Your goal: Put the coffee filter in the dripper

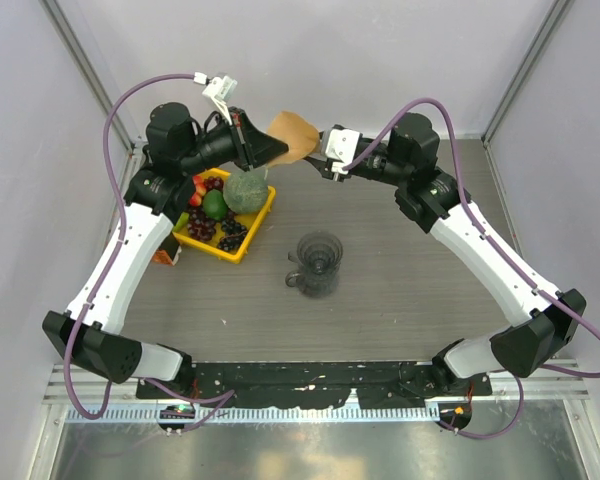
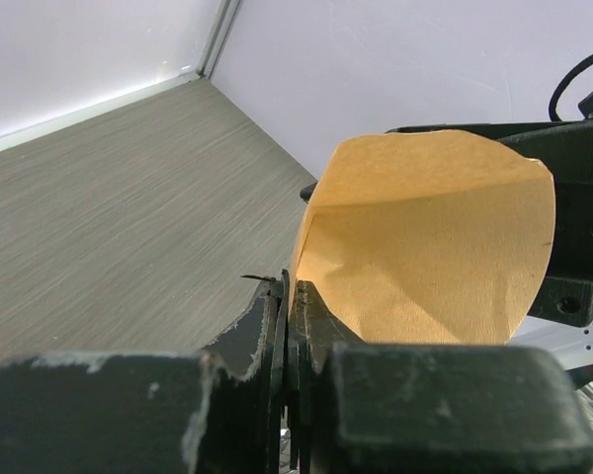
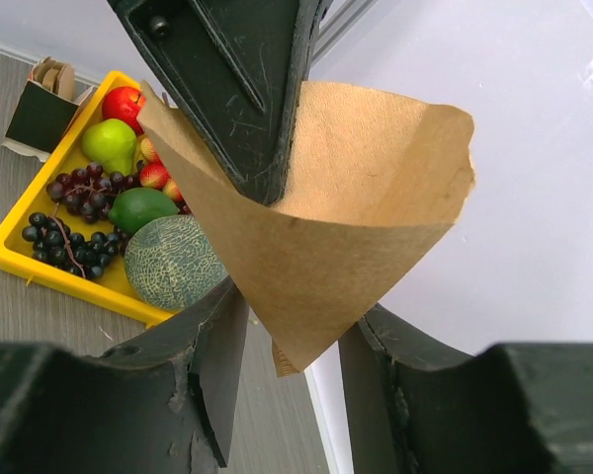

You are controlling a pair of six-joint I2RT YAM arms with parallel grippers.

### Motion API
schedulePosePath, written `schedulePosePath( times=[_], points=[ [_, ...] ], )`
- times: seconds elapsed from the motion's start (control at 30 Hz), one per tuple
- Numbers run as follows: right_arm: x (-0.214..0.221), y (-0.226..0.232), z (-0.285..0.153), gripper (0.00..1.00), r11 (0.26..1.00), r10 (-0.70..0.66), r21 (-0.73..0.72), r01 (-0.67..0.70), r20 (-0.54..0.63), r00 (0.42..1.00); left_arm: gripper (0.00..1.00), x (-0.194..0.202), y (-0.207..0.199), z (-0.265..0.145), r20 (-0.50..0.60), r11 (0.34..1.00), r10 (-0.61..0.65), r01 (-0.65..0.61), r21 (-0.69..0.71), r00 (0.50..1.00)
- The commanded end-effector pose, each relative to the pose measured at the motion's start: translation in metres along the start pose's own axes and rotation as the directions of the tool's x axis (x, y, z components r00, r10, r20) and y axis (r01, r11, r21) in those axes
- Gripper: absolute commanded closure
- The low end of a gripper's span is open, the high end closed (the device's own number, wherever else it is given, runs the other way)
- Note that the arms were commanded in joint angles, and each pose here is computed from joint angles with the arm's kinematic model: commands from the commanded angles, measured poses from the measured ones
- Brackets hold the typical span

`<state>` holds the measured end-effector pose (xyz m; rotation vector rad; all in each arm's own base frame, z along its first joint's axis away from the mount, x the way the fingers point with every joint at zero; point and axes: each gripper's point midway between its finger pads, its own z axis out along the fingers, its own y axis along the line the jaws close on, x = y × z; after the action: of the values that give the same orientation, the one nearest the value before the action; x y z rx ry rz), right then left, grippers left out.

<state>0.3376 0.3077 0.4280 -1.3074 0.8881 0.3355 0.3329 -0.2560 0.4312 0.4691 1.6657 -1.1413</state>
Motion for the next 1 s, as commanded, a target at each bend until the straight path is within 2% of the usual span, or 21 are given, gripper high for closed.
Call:
schedulePosePath(
  times=[0.0,0.07,0.13,0.2,0.3,0.4,0.5,0.6,0.67,0.73,0.87,0.93,0.97],
  points=[
    [-0.026,-0.015,-0.011,0.55,0.998,-0.052,0.043,0.05,0.048,0.997,0.89,-0.01,-0.015,-0.009,0.032,0.998,0.055,-0.056,0.032,0.998],
    [-0.026,-0.013,-0.011,0.55,0.998,-0.049,0.033,0.047,0.051,0.998,0.85,-0.011,-0.018,-0.01,0.033,0.996,0.073,-0.075,0.043,0.997],
    [-0.025,-0.013,-0.012,0.55,0.999,-0.045,0.025,0.043,0.053,0.998,0.72,-0.011,-0.018,-0.011,0.035,0.995,0.089,-0.091,0.045,0.995],
    [-0.026,-0.011,-0.012,0.55,0.999,-0.041,0.012,0.04,0.059,0.997,0.63,-0.012,-0.019,-0.012,0.035,0.992,0.11,-0.111,0.051,0.993],
    [-0.027,-0.007,-0.012,0.57,0.999,-0.033,-0.014,0.034,0.068,0.997,0.59,-0.012,-0.02,-0.012,0.034,0.99,0.134,-0.135,0.049,0.99],
    [-0.026,-0.007,-0.013,0.6,0.999,-0.024,-0.032,0.026,0.061,0.998,0.57,-0.014,-0.02,-0.015,0.031,0.976,0.21,-0.211,0.052,0.977],
    [-0.024,-0.002,-0.014,0.62,0.998,0.001,-0.063,0.003,0.052,0.999,0.42,-0.014,-0.03,-0.025,0.036,0.937,0.327,-0.329,0.115,0.944],
    [-0.024,0.001,-0.019,0.65,0.995,0.032,-0.091,-0.027,0.052,0.998,0.28,-0.018,-0.036,-0.039,0.063,0.904,0.384,-0.389,0.176,0.921],
    [-0.025,0.004,-0.021,0.67,0.992,0.065,-0.115,-0.058,0.058,0.996,0.12,-0.024,-0.043,-0.051,0.085,0.867,0.436,-0.444,0.226,0.896],
    [-0.028,0.007,-0.024,0.7,0.985,0.112,-0.142,-0.102,0.068,0.991,0.04,-0.03,-0.042,-0.063,0.1,0.837,0.484,-0.493,0.237,0.87],
    [-0.034,0.018,-0.028,0.76,0.953,0.217,-0.234,-0.19,0.094,0.972,0.01,-0.017,-0.031,-0.082,0.061,0.757,0.599,-0.59,0.281,0.798],
    [-0.039,0.024,-0.031,0.79,0.935,0.253,-0.28,-0.216,0.102,0.962,0.01,-0.003,-0.027,-0.087,0.054,0.679,0.69,-0.671,0.297,0.722],
    [-0.043,0.028,-0.032,0.8,0.928,0.263,-0.303,-0.219,0.112,0.958,0.01,0.002,-0.024,-0.087,0.051,0.665,0.707,-0.687,0.293,0.705]
  ],
)
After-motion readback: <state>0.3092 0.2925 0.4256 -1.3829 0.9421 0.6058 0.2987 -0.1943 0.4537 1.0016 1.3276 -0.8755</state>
